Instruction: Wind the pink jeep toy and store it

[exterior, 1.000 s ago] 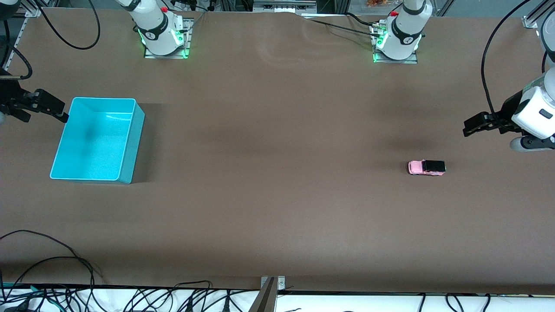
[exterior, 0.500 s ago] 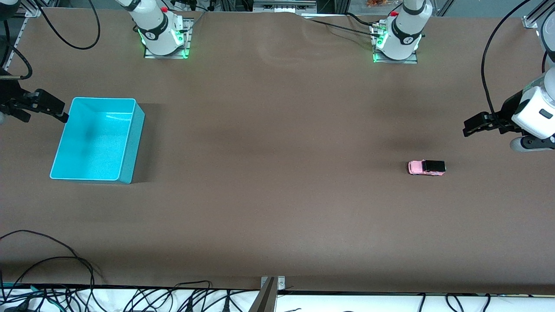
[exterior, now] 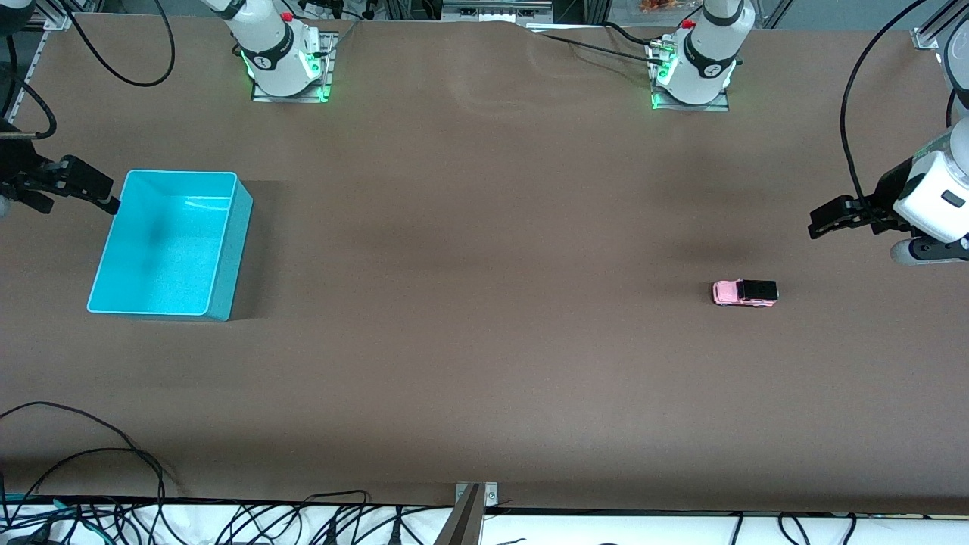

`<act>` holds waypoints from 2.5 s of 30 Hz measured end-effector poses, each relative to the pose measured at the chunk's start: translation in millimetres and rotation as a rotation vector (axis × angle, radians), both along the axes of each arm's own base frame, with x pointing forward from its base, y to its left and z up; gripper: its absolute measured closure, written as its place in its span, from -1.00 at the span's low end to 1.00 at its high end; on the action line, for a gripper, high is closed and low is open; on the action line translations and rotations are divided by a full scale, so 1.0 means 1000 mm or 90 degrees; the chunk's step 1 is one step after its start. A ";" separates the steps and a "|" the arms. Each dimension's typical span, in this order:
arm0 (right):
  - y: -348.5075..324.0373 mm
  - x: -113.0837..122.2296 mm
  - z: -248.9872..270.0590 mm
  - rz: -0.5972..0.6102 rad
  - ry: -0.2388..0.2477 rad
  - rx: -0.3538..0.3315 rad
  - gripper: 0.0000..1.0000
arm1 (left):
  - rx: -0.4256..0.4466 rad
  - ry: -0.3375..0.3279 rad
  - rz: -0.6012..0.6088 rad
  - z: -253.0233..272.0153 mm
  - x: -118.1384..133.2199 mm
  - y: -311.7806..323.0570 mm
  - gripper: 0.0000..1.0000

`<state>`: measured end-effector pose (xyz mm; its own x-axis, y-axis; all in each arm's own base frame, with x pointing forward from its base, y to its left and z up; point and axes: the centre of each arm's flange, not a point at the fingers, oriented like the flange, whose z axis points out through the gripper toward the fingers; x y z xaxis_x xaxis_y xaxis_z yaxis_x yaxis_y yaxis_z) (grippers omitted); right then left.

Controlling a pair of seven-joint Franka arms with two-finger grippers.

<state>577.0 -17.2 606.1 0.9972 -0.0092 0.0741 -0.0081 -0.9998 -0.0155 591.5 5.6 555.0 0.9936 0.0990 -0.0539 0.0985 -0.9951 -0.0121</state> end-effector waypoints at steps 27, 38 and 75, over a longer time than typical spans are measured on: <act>0.002 0.000 0.000 0.002 0.000 0.000 -1.00 | 0.000 0.011 0.034 -0.018 0.009 0.007 -1.00; 0.002 0.000 0.000 0.002 0.000 0.000 -1.00 | 0.021 0.041 0.269 -0.050 0.019 0.020 -1.00; 0.000 0.000 0.000 0.000 -0.001 0.000 -1.00 | 0.079 0.017 0.980 -0.324 0.016 0.051 -1.00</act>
